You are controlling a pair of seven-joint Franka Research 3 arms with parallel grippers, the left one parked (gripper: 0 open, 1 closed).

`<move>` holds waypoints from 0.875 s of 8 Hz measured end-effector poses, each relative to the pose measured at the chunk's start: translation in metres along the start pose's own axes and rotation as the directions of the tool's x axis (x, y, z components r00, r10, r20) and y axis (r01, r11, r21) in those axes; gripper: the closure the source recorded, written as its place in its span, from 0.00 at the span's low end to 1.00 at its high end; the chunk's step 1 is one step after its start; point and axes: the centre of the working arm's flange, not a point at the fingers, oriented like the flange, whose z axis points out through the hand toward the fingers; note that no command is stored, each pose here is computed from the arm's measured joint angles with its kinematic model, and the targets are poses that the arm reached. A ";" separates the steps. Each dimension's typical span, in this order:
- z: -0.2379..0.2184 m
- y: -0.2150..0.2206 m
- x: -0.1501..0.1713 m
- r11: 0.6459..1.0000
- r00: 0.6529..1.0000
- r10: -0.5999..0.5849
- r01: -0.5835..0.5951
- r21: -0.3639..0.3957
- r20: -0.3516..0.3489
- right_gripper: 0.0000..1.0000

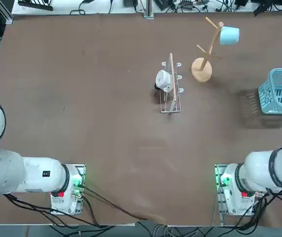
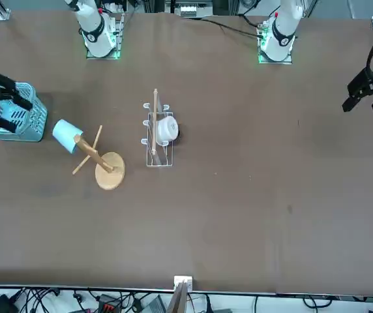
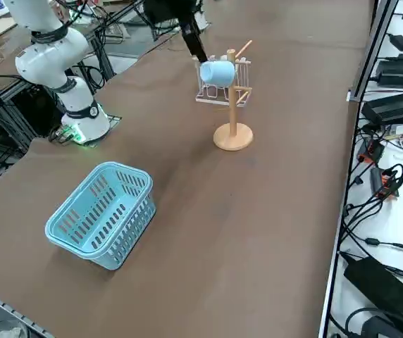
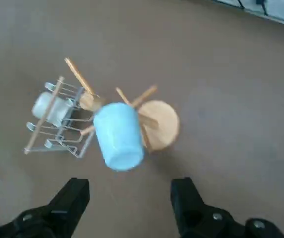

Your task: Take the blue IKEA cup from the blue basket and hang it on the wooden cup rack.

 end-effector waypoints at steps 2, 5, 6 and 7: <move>0.000 -0.023 0.014 0.988 0.991 0.099 -0.087 -0.128 0.086 0.00; 0.008 -0.044 0.025 0.924 0.943 0.314 -0.276 -0.266 0.110 0.00; 0.008 -0.043 0.024 0.891 0.915 0.390 -0.349 -0.289 0.099 0.00; 0.011 -0.041 0.023 0.857 0.884 0.458 -0.412 -0.308 0.091 0.00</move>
